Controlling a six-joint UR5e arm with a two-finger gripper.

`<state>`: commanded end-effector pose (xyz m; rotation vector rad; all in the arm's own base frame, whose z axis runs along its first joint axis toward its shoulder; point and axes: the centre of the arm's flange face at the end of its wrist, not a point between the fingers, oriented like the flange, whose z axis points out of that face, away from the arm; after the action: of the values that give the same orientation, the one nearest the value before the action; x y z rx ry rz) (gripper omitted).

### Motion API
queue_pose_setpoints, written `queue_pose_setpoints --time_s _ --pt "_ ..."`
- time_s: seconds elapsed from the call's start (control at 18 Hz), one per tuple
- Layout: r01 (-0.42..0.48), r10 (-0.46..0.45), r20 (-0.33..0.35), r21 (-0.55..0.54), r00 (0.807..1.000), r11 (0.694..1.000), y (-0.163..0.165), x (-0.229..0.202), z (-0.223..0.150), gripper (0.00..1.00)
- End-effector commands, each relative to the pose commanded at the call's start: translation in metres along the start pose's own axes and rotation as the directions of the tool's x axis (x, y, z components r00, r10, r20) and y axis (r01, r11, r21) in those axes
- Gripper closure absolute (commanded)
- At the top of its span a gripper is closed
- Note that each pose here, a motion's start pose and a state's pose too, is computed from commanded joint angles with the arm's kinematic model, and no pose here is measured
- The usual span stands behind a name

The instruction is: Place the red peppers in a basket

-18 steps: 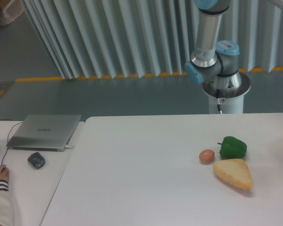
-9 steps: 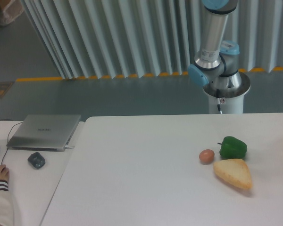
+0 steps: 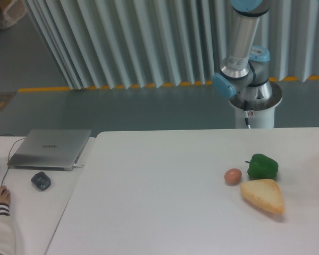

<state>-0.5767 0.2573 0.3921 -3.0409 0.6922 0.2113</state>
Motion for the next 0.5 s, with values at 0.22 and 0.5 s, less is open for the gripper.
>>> queue_pose_setpoints --time_s 0.22,0.5 --pt "0.003 -0.003 0.012 0.001 1.0 1.0 -0.017 -0.002 -0.004 0.0" --pt "0.007 -0.007 0.013 0.011 1.0 1.0 -0.046 -0.002 -0.004 0.0"
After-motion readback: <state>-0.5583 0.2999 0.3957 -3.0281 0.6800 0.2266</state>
